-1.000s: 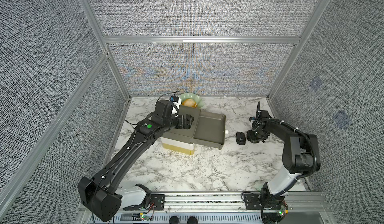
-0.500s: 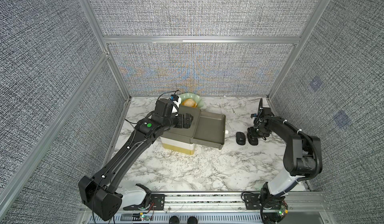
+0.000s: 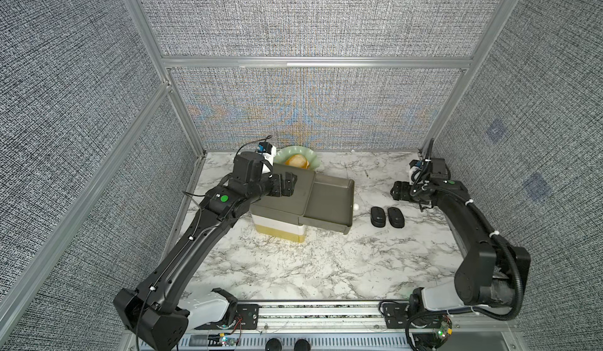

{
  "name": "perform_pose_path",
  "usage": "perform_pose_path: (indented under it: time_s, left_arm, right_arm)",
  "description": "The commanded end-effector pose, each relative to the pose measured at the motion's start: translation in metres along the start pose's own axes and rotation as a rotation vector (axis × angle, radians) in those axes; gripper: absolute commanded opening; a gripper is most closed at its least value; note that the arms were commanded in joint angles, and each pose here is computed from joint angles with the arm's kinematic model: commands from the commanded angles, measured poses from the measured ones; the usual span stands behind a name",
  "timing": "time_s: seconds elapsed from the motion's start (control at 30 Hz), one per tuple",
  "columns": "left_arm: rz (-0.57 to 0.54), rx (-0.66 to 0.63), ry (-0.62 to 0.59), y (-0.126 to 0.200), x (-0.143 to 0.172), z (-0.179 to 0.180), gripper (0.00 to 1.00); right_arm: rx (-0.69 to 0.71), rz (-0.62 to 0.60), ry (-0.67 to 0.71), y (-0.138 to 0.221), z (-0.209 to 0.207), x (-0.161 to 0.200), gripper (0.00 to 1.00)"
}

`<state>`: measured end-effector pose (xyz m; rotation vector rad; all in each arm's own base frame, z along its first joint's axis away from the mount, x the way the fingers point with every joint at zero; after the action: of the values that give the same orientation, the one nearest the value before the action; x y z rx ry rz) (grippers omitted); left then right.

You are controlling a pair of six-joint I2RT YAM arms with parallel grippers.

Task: Take the mice out of the drawer
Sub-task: Place the mouse at the center of the board, then close the drawer of the storage box.

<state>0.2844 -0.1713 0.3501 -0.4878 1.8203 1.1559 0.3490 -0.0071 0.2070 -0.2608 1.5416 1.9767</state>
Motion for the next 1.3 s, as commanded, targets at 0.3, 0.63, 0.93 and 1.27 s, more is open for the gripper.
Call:
perform_pose_path:
  time_s: [0.3, 0.63, 0.93, 1.27]
  left_arm:
    - [0.053, -0.158, 0.053, 0.006, 0.02, 0.055, 1.0]
    - [0.133, -0.17, 0.129, -0.027, 0.041, 0.074, 1.0]
    - [0.168, -0.1, 0.13, -0.048, 0.051, 0.071, 0.99]
    - [0.153, -0.094, 0.122, -0.058, 0.048, 0.073, 0.99]
  right_arm:
    - [-0.202, 0.121, -0.164, 0.006, 0.071, 0.06, 0.73]
    - [-0.266, 0.151, -0.065, -0.004, 0.126, 0.066, 0.66]
    - [-0.41, 0.159, -0.017, -0.003, 0.186, 0.068, 0.66]
    - [-0.529, 0.161, -0.003, -0.016, 0.242, 0.07, 0.66]
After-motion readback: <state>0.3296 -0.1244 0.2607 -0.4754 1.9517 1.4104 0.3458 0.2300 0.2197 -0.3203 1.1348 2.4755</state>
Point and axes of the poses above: each gripper's point midway between its finger pads, its own y axis back along the fingers, its own z axis along the line the jaws close on, x = y × z, the point moved 5 cm from there along y, back along the fingers, and after that the axes turned 10 degrees about -y, right-handed, at the moved point
